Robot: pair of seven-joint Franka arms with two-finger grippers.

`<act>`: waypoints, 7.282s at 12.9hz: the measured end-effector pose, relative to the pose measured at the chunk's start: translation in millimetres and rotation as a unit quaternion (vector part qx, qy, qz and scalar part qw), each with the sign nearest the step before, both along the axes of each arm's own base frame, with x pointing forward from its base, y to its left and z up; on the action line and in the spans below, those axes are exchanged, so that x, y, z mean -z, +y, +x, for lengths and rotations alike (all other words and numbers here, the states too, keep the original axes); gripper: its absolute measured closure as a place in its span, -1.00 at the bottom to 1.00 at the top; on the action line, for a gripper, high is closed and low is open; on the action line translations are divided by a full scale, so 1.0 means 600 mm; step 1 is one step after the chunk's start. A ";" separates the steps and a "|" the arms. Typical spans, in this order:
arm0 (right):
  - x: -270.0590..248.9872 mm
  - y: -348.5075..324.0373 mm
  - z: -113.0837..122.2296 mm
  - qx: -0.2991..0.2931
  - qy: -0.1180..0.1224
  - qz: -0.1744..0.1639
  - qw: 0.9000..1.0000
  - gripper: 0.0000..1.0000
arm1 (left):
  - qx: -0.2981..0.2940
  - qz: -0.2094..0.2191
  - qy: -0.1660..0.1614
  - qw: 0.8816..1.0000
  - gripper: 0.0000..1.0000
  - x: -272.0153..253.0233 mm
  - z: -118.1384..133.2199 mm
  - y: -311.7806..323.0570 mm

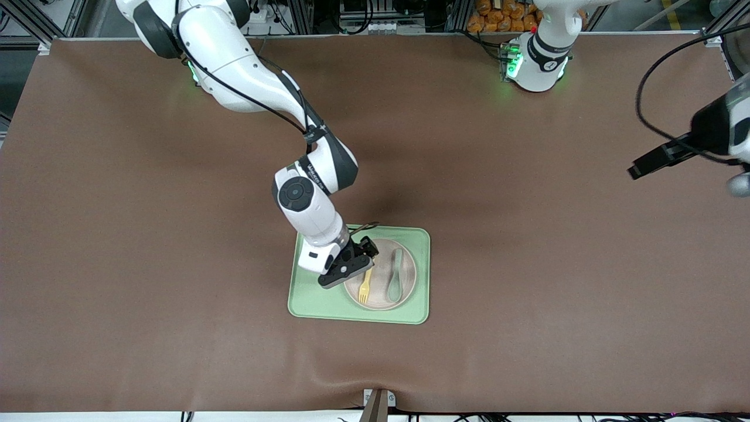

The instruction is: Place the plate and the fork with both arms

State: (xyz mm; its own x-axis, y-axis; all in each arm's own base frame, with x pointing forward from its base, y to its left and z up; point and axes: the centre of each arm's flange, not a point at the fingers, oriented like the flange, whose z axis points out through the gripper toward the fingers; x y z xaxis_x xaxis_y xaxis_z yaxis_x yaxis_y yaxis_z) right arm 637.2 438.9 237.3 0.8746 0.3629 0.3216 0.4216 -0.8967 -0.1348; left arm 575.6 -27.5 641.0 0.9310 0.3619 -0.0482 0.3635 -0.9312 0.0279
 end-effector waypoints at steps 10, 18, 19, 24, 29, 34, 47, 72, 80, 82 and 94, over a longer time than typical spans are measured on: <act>0.052 0.039 -0.025 0.014 -0.001 0.009 1.000 -1.00 | 0.074 0.037 -0.003 0.997 -1.00 0.001 -0.002 0.116; 0.093 0.033 -0.031 0.038 0.017 0.003 0.999 -1.00 | 0.112 0.049 -0.023 0.992 -1.00 -0.021 -0.008 0.066; 0.094 0.033 -0.031 0.040 0.018 0.003 0.999 -1.00 | 0.115 0.050 -0.024 0.992 -1.00 -0.023 -0.009 0.061; 0.094 0.033 -0.031 0.042 0.019 0.004 0.999 -1.00 | 0.135 0.047 -0.032 0.989 -1.00 -0.012 -0.002 0.029; 0.099 0.040 -0.038 0.016 0.004 -0.020 1.000 -1.00 | 0.146 0.001 -0.051 0.988 -1.00 -0.014 0.002 -0.007; 0.100 0.040 -0.039 0.010 0.000 -0.027 1.000 -0.83 | 0.146 0.000 -0.043 0.988 -1.00 -0.008 0.001 -0.006; 0.081 0.033 -0.025 0.069 -0.002 -0.014 0.997 0.69 | 0.146 0.000 -0.034 0.989 -1.00 0.002 0.003 -0.006; 0.081 -0.174 -0.010 0.239 0.151 -0.014 0.959 0.69 | 0.149 0.008 -0.023 0.989 -1.00 0.029 0.017 -0.012; 0.077 -0.176 -0.011 0.239 0.151 -0.014 0.959 -0.57 | 0.150 0.030 -0.013 0.988 -1.00 0.054 0.030 -0.042; 0.050 -0.185 -0.005 0.241 0.153 -0.017 0.958 -0.99 | 0.150 0.031 -0.015 0.988 -1.00 0.053 0.030 -0.042; -0.343 -0.573 0.023 0.213 0.189 -0.071 0.956 -1.00 | 0.139 0.032 -0.023 0.989 -1.00 0.042 0.030 -0.021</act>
